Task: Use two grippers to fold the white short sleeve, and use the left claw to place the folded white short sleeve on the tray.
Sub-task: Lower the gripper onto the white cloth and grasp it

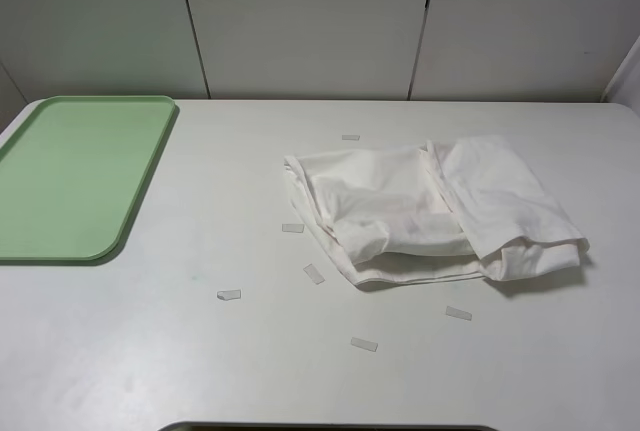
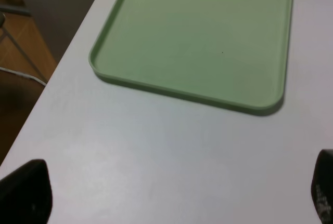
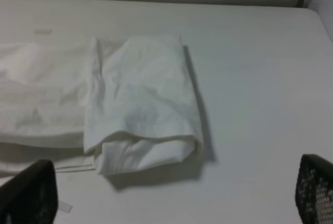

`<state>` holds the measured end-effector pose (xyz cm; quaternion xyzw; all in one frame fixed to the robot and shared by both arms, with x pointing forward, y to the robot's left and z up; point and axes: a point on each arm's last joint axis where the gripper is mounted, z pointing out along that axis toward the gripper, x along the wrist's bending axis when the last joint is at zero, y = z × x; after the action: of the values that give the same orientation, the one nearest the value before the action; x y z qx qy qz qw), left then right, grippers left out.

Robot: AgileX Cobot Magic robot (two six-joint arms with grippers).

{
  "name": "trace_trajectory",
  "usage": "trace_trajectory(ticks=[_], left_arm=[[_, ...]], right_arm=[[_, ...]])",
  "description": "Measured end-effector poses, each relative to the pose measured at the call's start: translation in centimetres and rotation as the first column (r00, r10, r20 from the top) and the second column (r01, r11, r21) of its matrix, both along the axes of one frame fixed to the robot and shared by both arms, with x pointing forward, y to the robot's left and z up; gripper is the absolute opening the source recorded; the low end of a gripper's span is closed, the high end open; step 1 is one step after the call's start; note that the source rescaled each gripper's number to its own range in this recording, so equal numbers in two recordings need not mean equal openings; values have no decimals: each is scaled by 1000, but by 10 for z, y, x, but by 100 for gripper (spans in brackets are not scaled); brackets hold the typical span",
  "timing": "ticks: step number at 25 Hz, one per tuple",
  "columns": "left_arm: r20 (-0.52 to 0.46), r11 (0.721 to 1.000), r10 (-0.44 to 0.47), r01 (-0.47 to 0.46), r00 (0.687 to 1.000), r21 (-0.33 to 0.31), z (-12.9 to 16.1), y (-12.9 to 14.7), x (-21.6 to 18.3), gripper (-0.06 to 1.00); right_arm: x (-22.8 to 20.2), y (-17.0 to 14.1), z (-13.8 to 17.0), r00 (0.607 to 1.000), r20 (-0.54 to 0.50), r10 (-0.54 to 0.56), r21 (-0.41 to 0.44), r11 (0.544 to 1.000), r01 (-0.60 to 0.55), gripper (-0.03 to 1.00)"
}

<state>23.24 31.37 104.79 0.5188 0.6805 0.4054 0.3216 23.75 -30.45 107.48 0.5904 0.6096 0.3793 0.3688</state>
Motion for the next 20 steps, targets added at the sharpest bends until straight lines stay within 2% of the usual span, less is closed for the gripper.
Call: trace_trajectory(ticks=[3,20], left_arm=[[0,1000,0,0,1000,0,0,0,0,100],[1,1000,0,0,1000,0,0,0,0,100]], right_arm=[[-5,3,-19,1000,10,-17,-34,999,17,100],[-3,5,-20,1000,26,-4,-35,999,5,100]])
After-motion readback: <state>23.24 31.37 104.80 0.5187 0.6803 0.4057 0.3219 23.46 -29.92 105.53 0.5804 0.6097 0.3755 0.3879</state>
